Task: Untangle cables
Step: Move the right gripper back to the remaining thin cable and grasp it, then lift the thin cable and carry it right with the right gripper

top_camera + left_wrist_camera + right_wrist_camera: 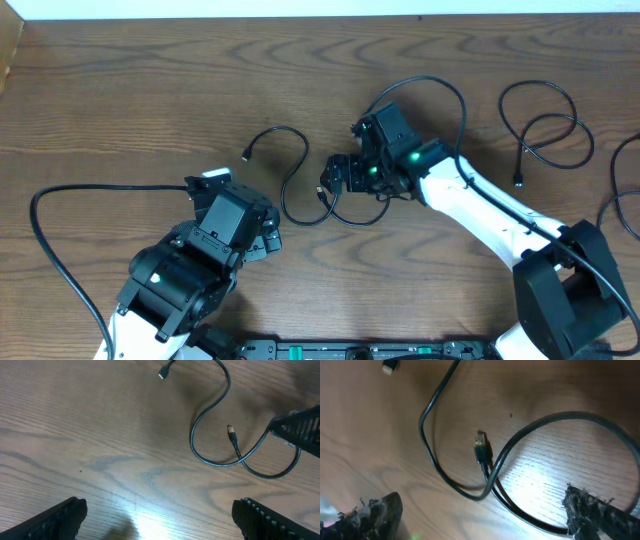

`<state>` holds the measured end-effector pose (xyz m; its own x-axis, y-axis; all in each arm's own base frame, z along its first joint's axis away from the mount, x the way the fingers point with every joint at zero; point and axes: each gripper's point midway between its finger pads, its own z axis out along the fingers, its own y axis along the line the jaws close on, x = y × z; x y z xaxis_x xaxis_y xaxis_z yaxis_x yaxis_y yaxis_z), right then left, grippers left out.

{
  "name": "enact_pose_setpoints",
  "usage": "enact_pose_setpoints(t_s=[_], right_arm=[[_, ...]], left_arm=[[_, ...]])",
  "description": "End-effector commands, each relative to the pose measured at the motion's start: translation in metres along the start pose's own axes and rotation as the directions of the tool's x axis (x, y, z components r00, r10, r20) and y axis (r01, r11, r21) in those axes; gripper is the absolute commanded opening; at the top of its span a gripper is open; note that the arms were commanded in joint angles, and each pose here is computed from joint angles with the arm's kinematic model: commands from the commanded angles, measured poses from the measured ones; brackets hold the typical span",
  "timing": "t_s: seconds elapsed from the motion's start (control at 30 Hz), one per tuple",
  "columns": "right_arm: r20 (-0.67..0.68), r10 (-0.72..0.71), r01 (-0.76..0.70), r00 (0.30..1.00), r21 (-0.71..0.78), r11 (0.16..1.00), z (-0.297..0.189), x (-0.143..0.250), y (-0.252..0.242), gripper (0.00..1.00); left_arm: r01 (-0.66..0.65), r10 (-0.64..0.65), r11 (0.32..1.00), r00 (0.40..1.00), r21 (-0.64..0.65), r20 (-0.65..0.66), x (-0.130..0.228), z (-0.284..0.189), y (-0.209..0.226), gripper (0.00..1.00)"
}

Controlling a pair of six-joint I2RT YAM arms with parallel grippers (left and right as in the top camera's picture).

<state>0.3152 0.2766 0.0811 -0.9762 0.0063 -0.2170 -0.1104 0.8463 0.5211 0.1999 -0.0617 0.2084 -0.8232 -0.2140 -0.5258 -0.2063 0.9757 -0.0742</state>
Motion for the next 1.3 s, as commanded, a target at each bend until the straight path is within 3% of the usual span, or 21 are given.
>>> enact_pose_setpoints(t_s=[0.0, 0.2, 0.3, 0.63, 0.73, 1.13, 1.23, 1.27], right_arm=[[-0.023, 0.121, -0.12, 0.992, 0.026, 0.992, 0.013, 0.016, -0.01, 0.99], [-0.025, 0.162, -0.162, 0.987, -0.01, 0.987, 0.032, 0.035, -0.015, 0.99], [-0.02, 0.134, -0.134, 0.991, -0.058, 0.989, 0.037, 0.039, -0.007, 0.93], [0.052, 0.078, -0.071, 0.996, -0.129, 0.989, 0.042, 0.03, 0.013, 0.86], [0.077, 0.12, -0.112, 0.99, -0.103, 0.988, 0.043, 0.028, 0.01, 0.79], [0.134, 0.144, -0.142, 0.98, -0.023, 0.99, 0.07, 0.029, -0.002, 0.72], [0.131, 0.15, -0.148, 0.98, -0.026, 0.989, 0.083, 0.029, -0.006, 0.6], [0.134, 0.15, -0.147, 0.979, -0.031, 0.989, 0.085, 0.028, -0.006, 0.51]], left_arm=[[0.015, -0.014, 1.0, 0.999, -0.007, 0.033, -0.009, -0.006, 0.002, 0.97], [0.015, -0.014, 1.0, 0.999, -0.008, 0.032, -0.009, -0.006, 0.002, 0.97], [0.015, -0.014, 1.0, 0.999, -0.007, 0.033, -0.009, -0.006, 0.002, 0.97], [0.015, -0.014, 1.0, 0.999, -0.007, 0.033, -0.009, -0.006, 0.002, 0.97], [0.015, -0.014, 1.0, 0.999, -0.008, 0.032, -0.009, -0.006, 0.002, 0.97], [0.015, -0.014, 1.0, 0.999, -0.008, 0.032, -0.009, -0.006, 0.002, 0.97], [0.015, -0.014, 1.0, 0.999, -0.007, 0.033, -0.009, -0.006, 0.002, 0.97], [0.015, -0.014, 1.0, 0.999, -0.008, 0.032, -0.009, -0.006, 0.002, 0.97]])
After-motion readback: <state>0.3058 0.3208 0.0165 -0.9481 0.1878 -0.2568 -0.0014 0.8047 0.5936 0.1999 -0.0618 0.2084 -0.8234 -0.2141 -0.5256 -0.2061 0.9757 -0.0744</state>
